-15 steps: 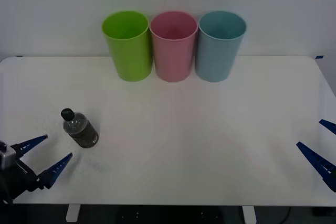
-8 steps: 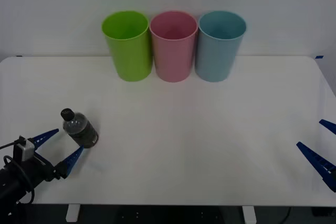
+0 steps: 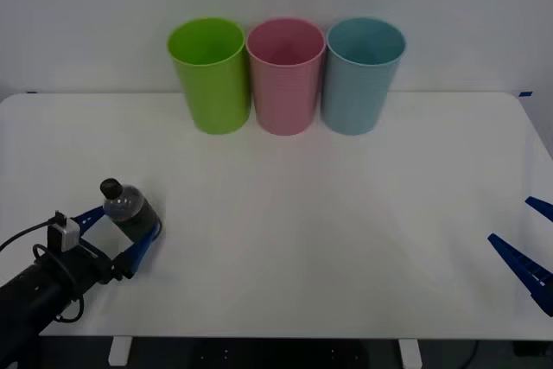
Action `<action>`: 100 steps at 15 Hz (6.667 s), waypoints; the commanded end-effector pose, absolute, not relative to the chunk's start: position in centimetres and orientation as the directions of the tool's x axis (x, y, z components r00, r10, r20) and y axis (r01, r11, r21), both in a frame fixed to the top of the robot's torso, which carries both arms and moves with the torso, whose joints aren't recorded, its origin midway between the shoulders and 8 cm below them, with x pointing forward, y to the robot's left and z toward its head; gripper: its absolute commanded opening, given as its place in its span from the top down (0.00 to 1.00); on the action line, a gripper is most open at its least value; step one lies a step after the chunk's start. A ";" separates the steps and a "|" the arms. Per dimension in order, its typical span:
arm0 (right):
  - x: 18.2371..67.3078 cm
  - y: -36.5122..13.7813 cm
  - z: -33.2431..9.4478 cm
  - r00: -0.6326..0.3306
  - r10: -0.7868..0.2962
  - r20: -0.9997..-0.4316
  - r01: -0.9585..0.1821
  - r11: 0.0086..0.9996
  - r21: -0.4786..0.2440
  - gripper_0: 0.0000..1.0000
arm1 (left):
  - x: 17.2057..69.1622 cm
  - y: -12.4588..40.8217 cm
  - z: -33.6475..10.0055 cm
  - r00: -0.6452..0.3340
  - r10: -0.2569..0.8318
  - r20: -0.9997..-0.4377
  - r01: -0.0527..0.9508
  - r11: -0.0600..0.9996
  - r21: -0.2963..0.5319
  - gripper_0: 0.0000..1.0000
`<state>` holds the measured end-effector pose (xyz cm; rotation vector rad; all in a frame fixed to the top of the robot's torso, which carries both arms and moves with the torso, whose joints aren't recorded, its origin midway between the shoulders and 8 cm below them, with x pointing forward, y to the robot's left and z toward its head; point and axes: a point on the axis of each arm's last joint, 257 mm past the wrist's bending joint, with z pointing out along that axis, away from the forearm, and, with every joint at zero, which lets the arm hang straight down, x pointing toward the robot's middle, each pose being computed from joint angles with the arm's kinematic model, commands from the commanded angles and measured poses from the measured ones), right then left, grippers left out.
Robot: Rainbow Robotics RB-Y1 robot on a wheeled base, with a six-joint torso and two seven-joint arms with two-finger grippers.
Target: Grasp the object on the table and drop it into the matching bin: aluminum can to the light blue bin, PET bottle to the pink bin.
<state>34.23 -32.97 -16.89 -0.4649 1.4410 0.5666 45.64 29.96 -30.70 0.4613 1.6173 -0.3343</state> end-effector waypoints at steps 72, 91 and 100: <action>34.2 -33.0 -16.9 0.041 0.082 -0.996 -0.618 0.785 0.039 0.00 | 72.1 1.0 4.9 0.119 -0.116 -0.986 0.521 0.852 -0.038 1.00; 34.2 -33.0 -16.9 0.041 0.082 -0.996 -0.618 0.785 0.039 0.00 | 72.6 -0.4 5.3 0.123 -0.125 -0.985 0.488 0.871 -0.050 0.00; 34.2 -33.0 -16.9 0.041 0.082 -0.996 -0.618 0.785 0.039 0.00 | 71.1 2.3 4.5 0.096 -0.221 -0.970 0.560 0.818 -0.131 0.00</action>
